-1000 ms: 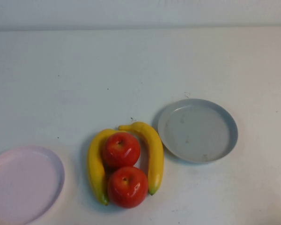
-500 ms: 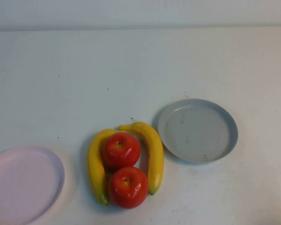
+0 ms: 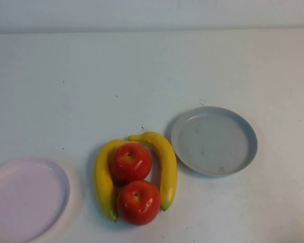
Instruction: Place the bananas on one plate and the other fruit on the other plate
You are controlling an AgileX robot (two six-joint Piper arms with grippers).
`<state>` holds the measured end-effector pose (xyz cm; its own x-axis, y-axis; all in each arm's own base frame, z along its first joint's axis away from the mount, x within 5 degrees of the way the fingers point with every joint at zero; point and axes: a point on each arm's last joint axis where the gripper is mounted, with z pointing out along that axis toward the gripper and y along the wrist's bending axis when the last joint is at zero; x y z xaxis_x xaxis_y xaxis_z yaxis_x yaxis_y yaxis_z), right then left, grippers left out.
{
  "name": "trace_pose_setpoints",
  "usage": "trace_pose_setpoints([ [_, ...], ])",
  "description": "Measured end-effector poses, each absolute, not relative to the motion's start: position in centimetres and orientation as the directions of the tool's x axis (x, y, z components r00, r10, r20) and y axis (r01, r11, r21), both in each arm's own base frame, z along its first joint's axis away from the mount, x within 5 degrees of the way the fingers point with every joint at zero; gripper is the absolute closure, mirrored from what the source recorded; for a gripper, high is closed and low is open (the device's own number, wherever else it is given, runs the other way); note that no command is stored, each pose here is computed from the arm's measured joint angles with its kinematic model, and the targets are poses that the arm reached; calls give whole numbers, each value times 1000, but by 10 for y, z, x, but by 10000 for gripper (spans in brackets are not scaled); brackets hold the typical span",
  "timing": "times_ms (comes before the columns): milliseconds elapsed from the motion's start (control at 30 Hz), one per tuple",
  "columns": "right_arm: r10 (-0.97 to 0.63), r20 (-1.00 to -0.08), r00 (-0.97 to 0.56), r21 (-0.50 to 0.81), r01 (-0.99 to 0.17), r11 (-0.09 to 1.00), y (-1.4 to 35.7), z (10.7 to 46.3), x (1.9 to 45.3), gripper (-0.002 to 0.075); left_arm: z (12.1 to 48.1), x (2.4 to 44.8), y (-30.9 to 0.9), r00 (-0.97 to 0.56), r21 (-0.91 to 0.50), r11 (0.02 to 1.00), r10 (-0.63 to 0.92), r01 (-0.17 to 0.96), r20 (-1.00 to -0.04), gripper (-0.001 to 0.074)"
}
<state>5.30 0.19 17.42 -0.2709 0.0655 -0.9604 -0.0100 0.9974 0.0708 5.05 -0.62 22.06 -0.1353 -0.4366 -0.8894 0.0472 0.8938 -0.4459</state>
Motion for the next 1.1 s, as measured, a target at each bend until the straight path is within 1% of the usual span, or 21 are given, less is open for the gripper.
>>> trace_pose_setpoints([
  [67,65,-960,-271,71,-10,997,2,174,53,743,244,49,-7,-192,-425,905,-412,34,-891,735],
  [133,65,-960,-271,71,-10,997,2,174,53,743,268,48,-8,-259,-371,928,-352,26,-899,735],
  [233,65,-960,-271,71,-10,997,2,174,53,743,300,52,-10,-399,-292,956,-261,19,-879,735],
  [333,65,-960,-271,71,-10,997,2,174,53,743,317,66,-14,-565,-208,976,-142,55,-813,735],
  [400,65,-960,-271,71,-10,997,2,174,53,743,322,77,-19,-671,-162,979,-40,120,-740,735],
  [500,65,-960,-271,71,-10,997,2,174,53,743,323,98,-26,-776,-145,966,76,212,-626,736],
  [567,65,-960,-271,71,-10,997,2,174,53,743,321,114,-30,-803,-145,953,135,265,-581,736],
  [733,65,-960,-271,71,-10,997,2,174,53,743,305,154,-47,-827,-174,914,236,367,-510,736],
  [933,65,-960,-271,71,-10,997,2,174,53,743,293,177,-96,-786,-166,828,416,535,-458,736],
  [1100,65,-960,-271,71,-10,997,2,174,53,743,287,187,-140,-728,-101,761,560,640,-397,736],
])
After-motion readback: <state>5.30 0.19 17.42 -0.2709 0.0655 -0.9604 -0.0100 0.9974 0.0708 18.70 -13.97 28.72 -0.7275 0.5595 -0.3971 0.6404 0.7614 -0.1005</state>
